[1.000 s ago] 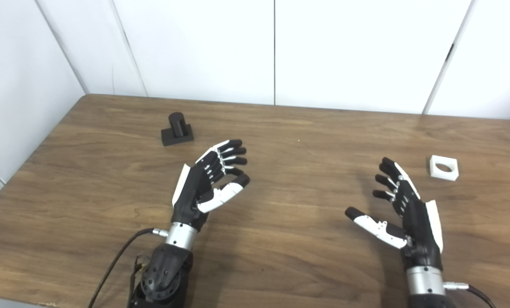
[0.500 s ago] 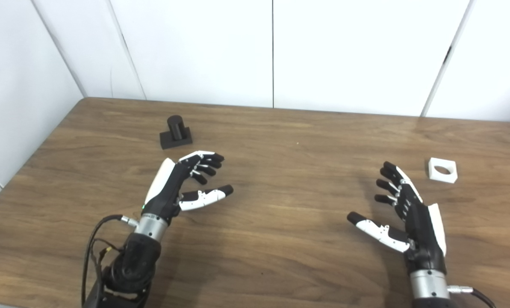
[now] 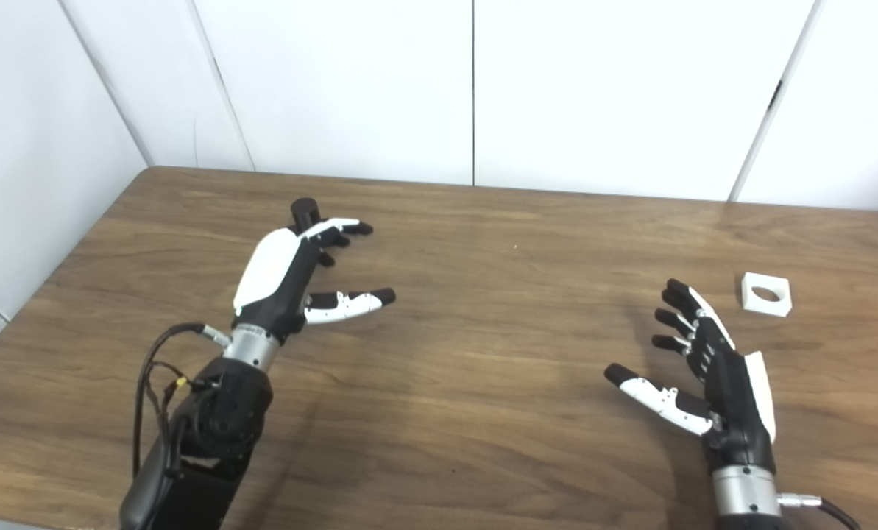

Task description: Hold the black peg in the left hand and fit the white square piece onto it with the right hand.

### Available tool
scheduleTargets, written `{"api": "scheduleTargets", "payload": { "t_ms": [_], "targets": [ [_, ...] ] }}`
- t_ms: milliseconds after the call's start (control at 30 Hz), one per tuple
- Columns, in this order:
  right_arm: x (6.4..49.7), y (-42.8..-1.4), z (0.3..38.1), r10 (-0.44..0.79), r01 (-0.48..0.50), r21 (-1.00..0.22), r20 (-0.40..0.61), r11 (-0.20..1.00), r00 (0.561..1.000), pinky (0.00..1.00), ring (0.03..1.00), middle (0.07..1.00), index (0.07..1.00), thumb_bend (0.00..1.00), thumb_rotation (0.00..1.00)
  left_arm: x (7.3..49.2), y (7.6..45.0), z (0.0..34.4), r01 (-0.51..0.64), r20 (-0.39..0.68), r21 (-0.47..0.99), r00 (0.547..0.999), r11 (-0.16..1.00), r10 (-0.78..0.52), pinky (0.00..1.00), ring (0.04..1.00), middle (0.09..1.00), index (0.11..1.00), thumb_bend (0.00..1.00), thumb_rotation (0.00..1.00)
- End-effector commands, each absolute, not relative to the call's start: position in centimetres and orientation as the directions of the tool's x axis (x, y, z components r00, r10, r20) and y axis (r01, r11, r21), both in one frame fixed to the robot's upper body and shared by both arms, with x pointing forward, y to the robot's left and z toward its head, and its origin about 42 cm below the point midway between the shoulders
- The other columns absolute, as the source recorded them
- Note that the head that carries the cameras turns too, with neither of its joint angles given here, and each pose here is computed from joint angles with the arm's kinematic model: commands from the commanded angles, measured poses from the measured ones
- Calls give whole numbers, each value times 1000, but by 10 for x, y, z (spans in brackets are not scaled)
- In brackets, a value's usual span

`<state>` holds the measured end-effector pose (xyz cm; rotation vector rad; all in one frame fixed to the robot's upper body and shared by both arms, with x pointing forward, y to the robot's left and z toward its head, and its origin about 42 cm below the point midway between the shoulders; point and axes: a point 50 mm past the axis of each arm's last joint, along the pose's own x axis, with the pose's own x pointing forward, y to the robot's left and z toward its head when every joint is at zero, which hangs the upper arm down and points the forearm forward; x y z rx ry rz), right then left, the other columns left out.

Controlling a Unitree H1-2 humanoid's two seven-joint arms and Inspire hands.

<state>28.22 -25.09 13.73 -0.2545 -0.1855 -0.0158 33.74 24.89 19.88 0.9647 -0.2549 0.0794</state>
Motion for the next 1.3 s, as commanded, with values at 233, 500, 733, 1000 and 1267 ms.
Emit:
{"api": "scheduleTargets", "payload": {
  "t_ms": [233, 500, 733, 1000, 1267],
  "targets": [
    [285, -254, 147, 12, 50, -251, 239, 967, 971, 707, 819, 871, 869, 721, 232, 365, 267, 237, -291, 339, 816, 941, 499, -5, 653, 808, 850, 772, 765, 415],
    [286, -254, 147, 17, 47, -254, 242, 966, 970, 705, 813, 866, 867, 722, 236, 384, 272, 248, -318, 352, 829, 936, 459, 14, 615, 787, 837, 755, 752, 445],
    [286, -257, 147, 13, 45, -238, 236, 970, 972, 723, 827, 867, 878, 717, 231, 398, 280, 254, -328, 344, 856, 938, 401, 33, 603, 814, 850, 751, 754, 421],
    [285, -257, 148, 14, 43, -237, 235, 971, 972, 717, 824, 868, 867, 729, 241, 407, 282, 254, -354, 357, 883, 933, 309, 48, 728, 846, 859, 747, 771, 430],
    [284, -258, 149, 12, 50, -251, 238, 967, 971, 692, 808, 861, 865, 716, 223, 415, 297, 259, -344, 329, 911, 939, 228, 101, 880, 934, 923, 771, 795, 472]
  ]
}}
